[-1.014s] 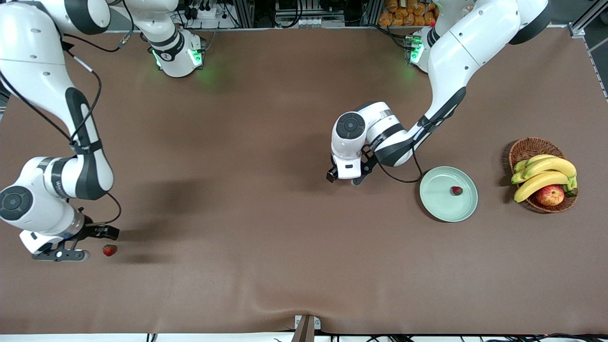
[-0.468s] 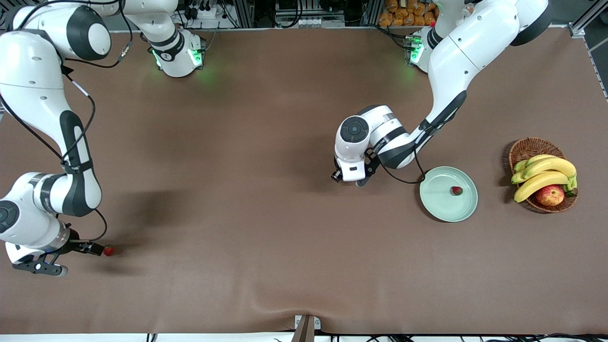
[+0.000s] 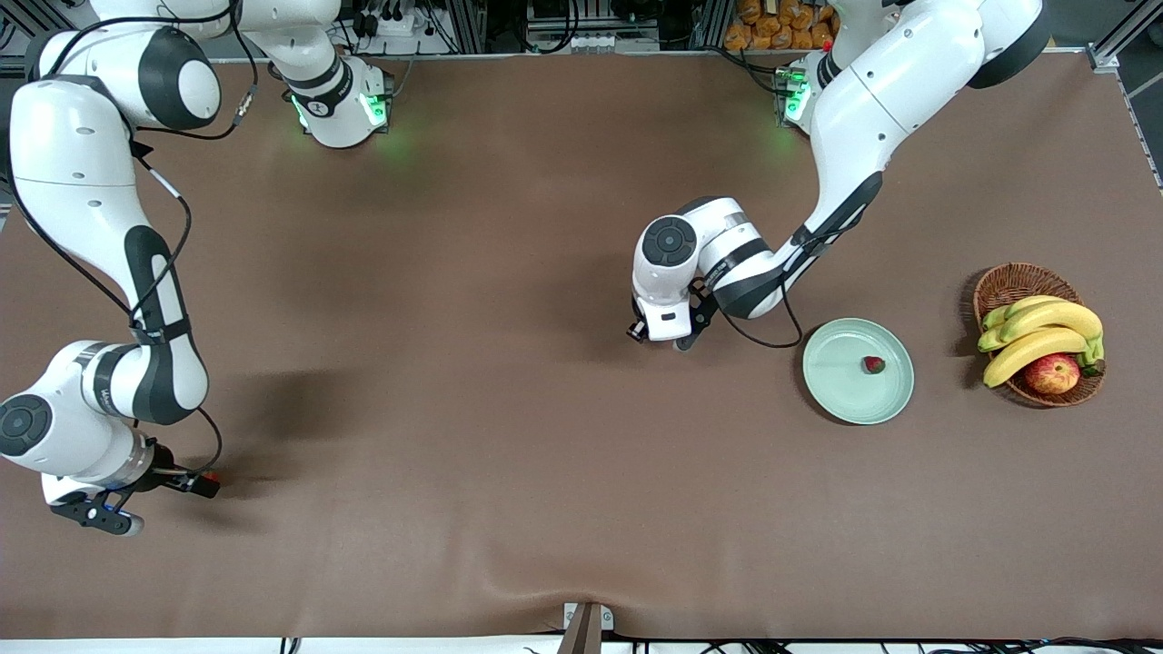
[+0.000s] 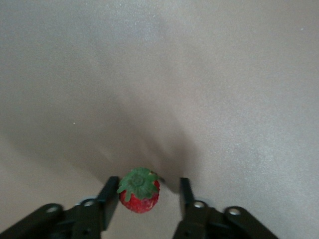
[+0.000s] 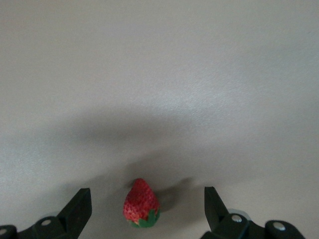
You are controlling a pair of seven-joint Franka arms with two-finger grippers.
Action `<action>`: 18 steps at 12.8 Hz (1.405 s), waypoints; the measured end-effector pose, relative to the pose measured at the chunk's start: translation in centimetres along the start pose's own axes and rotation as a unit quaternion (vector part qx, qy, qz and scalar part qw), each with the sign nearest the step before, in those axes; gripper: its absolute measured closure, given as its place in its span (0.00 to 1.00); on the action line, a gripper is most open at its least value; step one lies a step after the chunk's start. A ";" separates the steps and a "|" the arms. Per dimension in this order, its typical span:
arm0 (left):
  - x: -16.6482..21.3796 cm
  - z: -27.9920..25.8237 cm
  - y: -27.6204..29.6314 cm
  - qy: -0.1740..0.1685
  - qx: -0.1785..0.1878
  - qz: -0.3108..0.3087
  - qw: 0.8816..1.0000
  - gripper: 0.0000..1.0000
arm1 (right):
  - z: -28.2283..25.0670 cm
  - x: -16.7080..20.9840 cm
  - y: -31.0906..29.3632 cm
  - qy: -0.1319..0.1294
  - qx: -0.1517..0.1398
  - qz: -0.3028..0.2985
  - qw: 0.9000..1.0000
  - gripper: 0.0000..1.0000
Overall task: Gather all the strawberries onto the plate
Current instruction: 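Place the strawberry on the plate while the right gripper grasps the last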
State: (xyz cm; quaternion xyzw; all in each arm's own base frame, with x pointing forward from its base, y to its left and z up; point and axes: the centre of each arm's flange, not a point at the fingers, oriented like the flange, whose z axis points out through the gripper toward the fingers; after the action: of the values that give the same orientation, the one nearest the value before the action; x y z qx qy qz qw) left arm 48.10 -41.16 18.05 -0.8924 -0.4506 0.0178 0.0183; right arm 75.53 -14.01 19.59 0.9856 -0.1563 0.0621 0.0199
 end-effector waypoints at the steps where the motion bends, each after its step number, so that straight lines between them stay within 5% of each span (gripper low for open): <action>1: 0.1 0.0 0.0 0.000 0.000 0.000 1.000 0.61 | 0.3 -0.1 -0.2 -0.003 0.006 0.005 1.000 0.00; 2: 0.2 0.0 0.1 0.000 -0.001 -0.001 1.000 0.69 | 0.7 -0.2 -0.3 -0.007 0.014 0.012 1.000 0.00; 5: 3.6 -1.8 0.9 0.008 -0.014 0.008 1.000 0.69 | 1.5 -0.5 -0.4 -0.014 0.024 0.022 0.999 0.00; 9: 13.6 -9.6 -0.3 0.019 -0.003 0.060 0.998 0.69 | 1.6 -0.6 -0.4 -0.018 0.025 0.023 0.999 0.02; 13: 25.0 -11.4 -5.2 0.004 0.059 0.135 0.989 0.69 | 1.6 -0.6 -0.4 -0.018 0.025 0.023 0.999 0.09; 15: 29.5 -9.9 -7.8 -0.012 0.074 0.162 0.984 0.69 | 1.6 -0.6 -0.4 -0.018 0.025 0.023 0.999 0.25; 16: 31.0 -9.0 -8.9 -0.014 0.079 0.170 0.982 0.69 | 1.7 -0.6 -0.4 -0.019 0.025 0.023 0.999 0.25; 18: 32.3 -6.9 -9.9 -0.013 0.084 0.178 0.980 0.68 | 1.6 -0.6 -0.4 -0.019 0.026 0.024 0.999 0.46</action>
State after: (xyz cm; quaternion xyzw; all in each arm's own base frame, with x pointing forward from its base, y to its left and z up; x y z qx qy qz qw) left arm 59.66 -9.41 24.96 -0.9534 -0.2812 0.0699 0.0840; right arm 75.28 -13.50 17.86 0.9827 -0.1783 0.0482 -0.0096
